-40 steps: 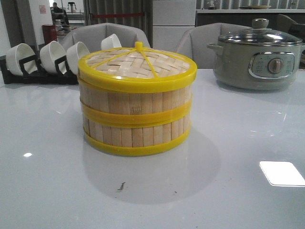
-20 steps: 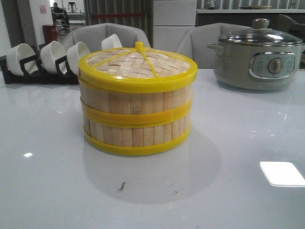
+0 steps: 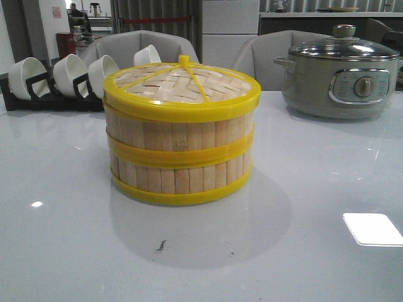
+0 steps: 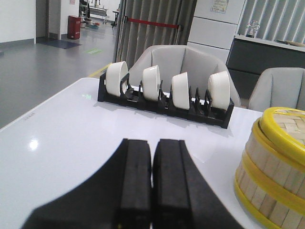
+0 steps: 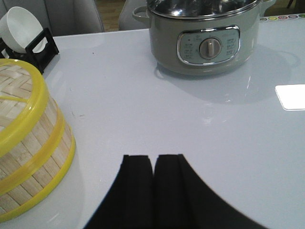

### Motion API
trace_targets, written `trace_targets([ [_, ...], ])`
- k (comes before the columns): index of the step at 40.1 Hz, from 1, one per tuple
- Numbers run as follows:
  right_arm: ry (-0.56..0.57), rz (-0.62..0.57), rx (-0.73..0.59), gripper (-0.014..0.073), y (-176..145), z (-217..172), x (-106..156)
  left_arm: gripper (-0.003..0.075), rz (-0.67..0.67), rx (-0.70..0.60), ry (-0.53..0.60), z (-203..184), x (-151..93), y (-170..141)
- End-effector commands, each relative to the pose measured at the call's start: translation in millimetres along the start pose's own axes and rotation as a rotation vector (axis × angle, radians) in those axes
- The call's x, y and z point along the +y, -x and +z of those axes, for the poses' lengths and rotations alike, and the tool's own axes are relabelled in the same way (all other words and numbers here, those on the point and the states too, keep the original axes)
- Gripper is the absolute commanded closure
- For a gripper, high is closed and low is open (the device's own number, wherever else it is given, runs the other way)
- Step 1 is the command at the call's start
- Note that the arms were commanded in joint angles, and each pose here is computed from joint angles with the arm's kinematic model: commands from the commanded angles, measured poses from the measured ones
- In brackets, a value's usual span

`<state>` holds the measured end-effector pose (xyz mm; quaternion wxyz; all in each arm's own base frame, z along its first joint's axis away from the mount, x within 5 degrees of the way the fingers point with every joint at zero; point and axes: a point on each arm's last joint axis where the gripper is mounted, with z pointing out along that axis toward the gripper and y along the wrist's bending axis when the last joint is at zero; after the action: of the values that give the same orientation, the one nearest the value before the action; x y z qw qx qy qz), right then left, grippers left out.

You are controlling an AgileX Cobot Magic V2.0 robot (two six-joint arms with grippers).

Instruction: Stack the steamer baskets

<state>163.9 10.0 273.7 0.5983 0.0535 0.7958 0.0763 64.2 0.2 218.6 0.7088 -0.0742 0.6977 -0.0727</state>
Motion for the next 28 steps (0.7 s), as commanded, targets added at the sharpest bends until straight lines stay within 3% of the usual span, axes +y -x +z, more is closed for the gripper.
trace_targets([
  [1,0.01,-0.012,-0.112,0.0569,18,-2,2,0.0634,-0.011,-0.145,-0.025,-3,-1,9],
  [28,0.01,-0.012,-0.111,0.0569,18,-2,2,0.0634,0.077,-0.127,-0.022,-10,0,-3],
])
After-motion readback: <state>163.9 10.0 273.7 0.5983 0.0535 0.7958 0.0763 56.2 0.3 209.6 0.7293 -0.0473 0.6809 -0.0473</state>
